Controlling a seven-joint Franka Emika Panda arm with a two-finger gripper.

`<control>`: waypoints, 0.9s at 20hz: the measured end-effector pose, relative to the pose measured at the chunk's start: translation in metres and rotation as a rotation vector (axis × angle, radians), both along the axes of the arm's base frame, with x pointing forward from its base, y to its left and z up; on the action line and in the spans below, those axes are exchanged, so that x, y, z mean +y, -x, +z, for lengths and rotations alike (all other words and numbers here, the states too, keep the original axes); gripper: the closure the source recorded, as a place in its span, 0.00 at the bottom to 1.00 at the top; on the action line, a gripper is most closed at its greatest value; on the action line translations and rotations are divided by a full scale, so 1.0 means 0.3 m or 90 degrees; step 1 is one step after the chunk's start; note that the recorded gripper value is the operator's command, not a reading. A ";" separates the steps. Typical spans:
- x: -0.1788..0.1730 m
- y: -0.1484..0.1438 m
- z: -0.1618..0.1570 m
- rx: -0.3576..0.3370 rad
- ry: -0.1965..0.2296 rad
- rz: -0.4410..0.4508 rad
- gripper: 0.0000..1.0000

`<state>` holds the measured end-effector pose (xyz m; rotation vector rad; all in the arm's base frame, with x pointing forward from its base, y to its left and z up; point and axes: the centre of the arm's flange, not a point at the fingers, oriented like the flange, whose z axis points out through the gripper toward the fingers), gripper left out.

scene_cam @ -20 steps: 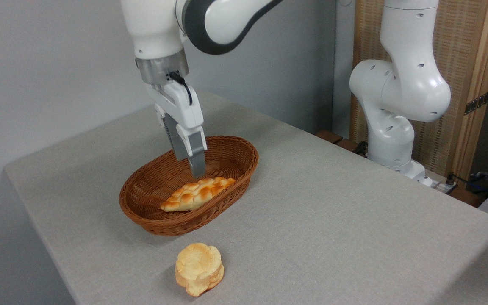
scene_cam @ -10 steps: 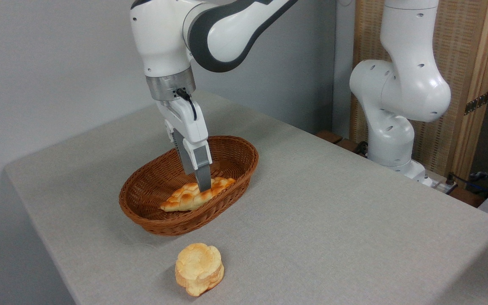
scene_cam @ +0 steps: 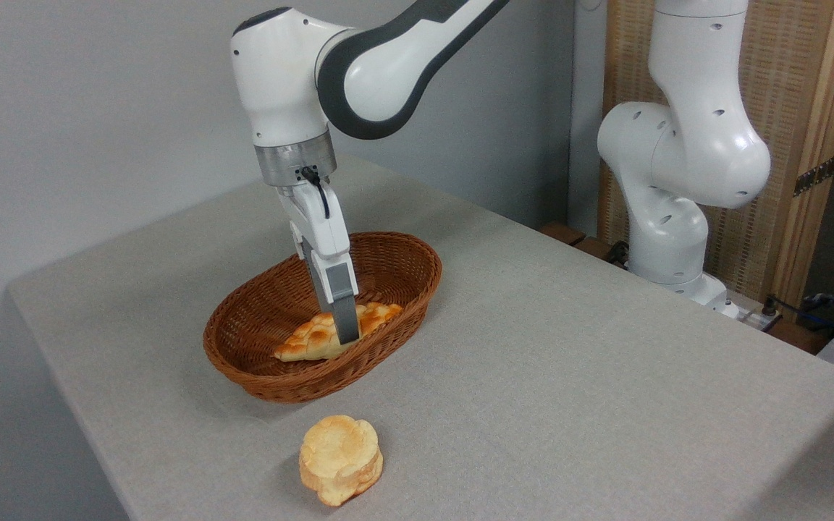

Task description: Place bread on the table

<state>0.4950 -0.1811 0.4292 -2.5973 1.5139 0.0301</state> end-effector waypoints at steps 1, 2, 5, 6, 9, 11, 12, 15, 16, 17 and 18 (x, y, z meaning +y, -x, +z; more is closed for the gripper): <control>-0.001 0.001 -0.004 0.000 -0.004 -0.004 0.00; -0.006 0.005 -0.011 0.002 -0.008 -0.007 0.00; -0.020 0.013 -0.024 0.006 -0.010 -0.014 0.00; -0.021 0.014 -0.025 0.007 -0.011 -0.014 0.02; -0.020 0.016 -0.033 0.009 -0.011 -0.014 0.10; -0.019 0.017 -0.037 0.011 -0.012 -0.014 0.10; -0.019 0.018 -0.038 0.011 -0.012 -0.015 0.10; -0.019 0.019 -0.044 0.012 -0.015 -0.017 0.18; -0.020 0.019 -0.046 0.010 -0.015 -0.018 0.21; -0.021 0.019 -0.048 0.009 -0.014 -0.019 0.24; -0.021 0.019 -0.050 0.008 -0.014 -0.019 0.32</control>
